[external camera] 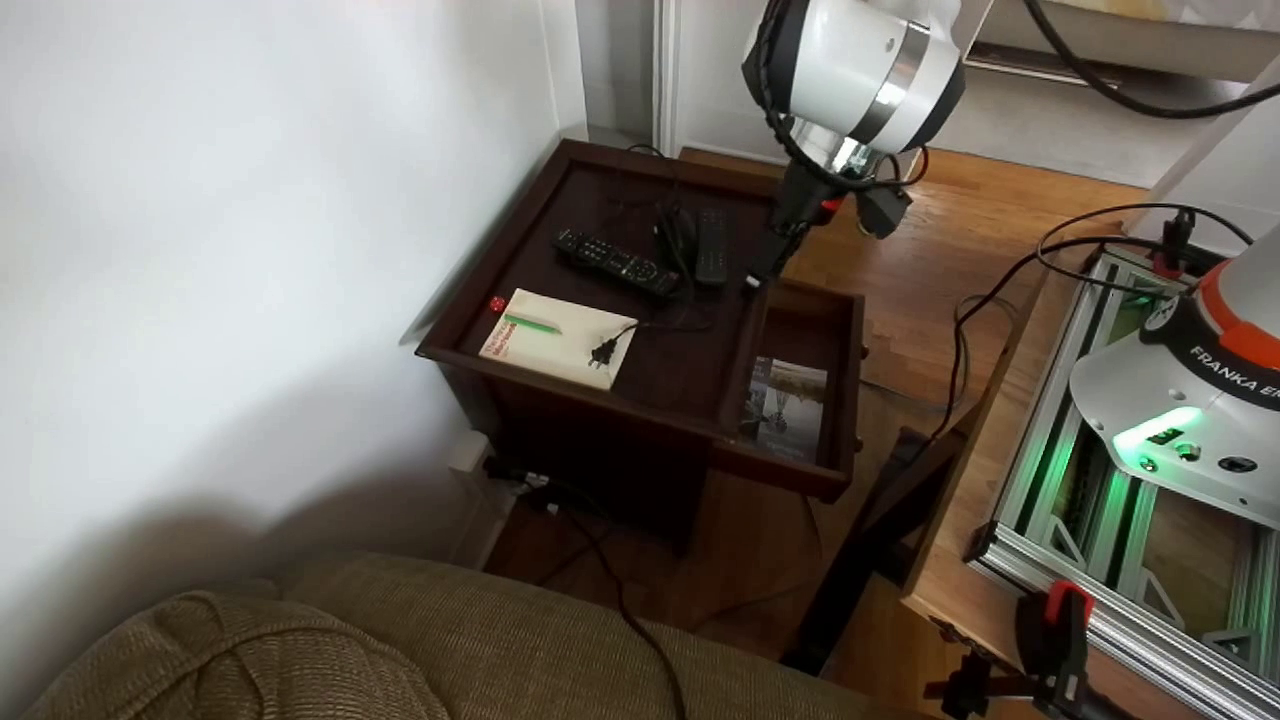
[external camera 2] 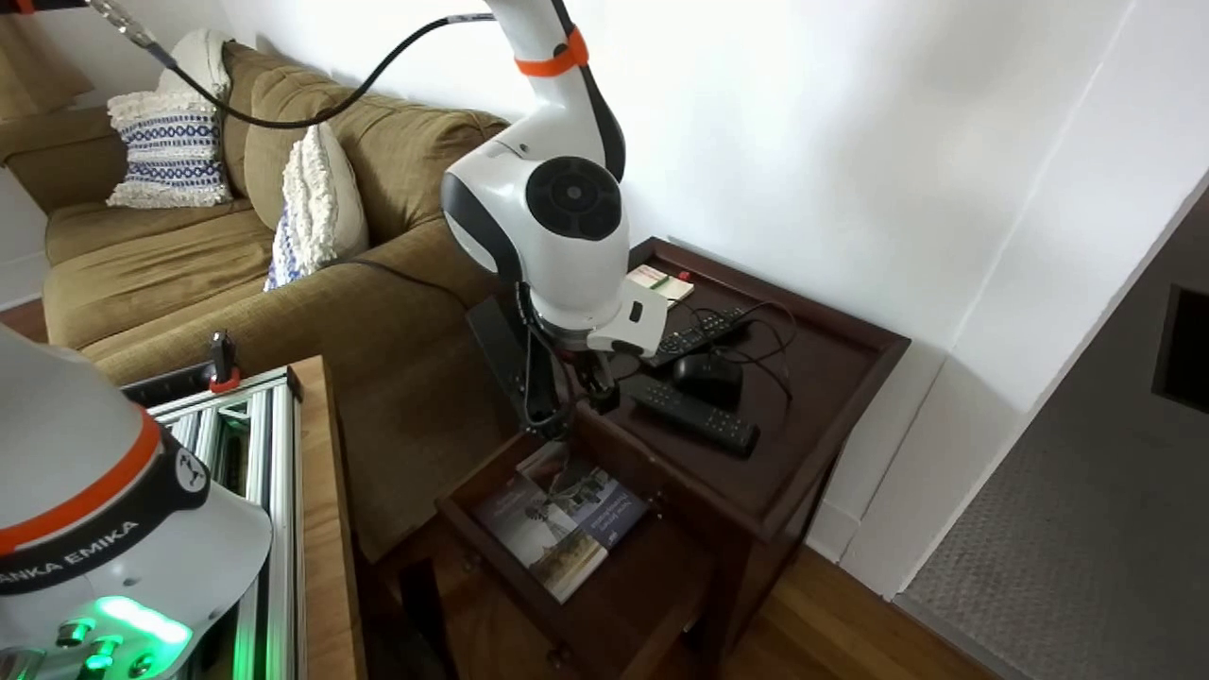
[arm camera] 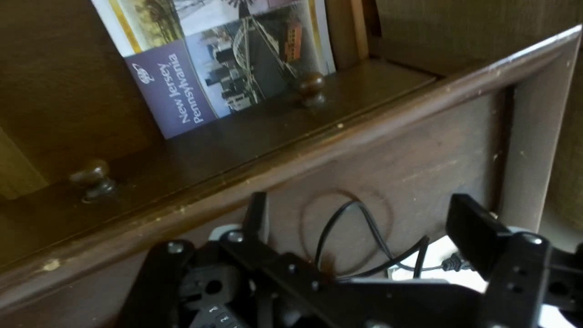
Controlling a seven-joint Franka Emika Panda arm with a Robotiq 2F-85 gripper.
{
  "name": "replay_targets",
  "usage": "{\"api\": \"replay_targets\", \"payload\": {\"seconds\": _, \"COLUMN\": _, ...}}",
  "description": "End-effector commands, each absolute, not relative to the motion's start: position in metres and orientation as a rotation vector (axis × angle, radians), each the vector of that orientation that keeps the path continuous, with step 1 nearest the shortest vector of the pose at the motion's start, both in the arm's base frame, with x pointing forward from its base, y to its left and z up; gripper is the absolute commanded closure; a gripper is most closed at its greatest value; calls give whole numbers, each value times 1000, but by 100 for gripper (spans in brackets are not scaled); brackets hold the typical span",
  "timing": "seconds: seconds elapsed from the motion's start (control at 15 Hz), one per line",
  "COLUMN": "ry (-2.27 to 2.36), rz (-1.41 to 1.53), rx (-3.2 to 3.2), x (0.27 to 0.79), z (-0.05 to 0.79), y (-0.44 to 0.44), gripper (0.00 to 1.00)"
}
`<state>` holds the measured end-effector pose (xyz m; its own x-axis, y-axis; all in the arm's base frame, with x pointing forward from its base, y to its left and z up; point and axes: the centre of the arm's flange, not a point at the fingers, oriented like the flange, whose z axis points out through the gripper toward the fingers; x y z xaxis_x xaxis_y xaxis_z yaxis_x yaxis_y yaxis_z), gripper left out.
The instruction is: Remove the alarm from the drawer and put it on the cabinet
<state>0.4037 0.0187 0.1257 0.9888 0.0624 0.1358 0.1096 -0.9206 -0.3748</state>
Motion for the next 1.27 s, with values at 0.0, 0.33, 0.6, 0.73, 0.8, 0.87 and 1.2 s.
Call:
{"api": "replay_targets", "payload": {"seconds": 0.0, "ry": -293, "rz": -215, "rx": -2812, "x": 377, "z": 178, "y": -4, "gripper": 0}}
{"api": "replay_targets", "payload": {"seconds": 0.33, "ry": -394, "rz": -433, "rx": -2840, "x": 361, "z": 233, "y": -26, "gripper": 0}}
{"api": "replay_targets", "payload": {"seconds": 0.6, "ry": -427, "rz": -640, "rx": -2789, "x": 347, "z": 271, "y": -42, "gripper": 0}}
{"api": "replay_targets", "payload": {"seconds": 0.73, "ry": -437, "rz": -786, "rx": -2749, "x": 351, "z": 286, "y": -50, "gripper": 0}}
{"api": "replay_targets", "payload": {"seconds": 0.8, "ry": -442, "rz": -858, "rx": -2722, "x": 351, "z": 291, "y": -54, "gripper": 0}}
{"api": "replay_targets", "payload": {"seconds": 0.87, "ry": -449, "rz": -905, "rx": -2695, "x": 351, "z": 297, "y": -57, "gripper": 0}}
{"api": "replay_targets", "payload": {"seconds": 1.2, "ry": -481, "rz": -896, "rx": -2721, "x": 378, "z": 304, "y": -58, "gripper": 0}}
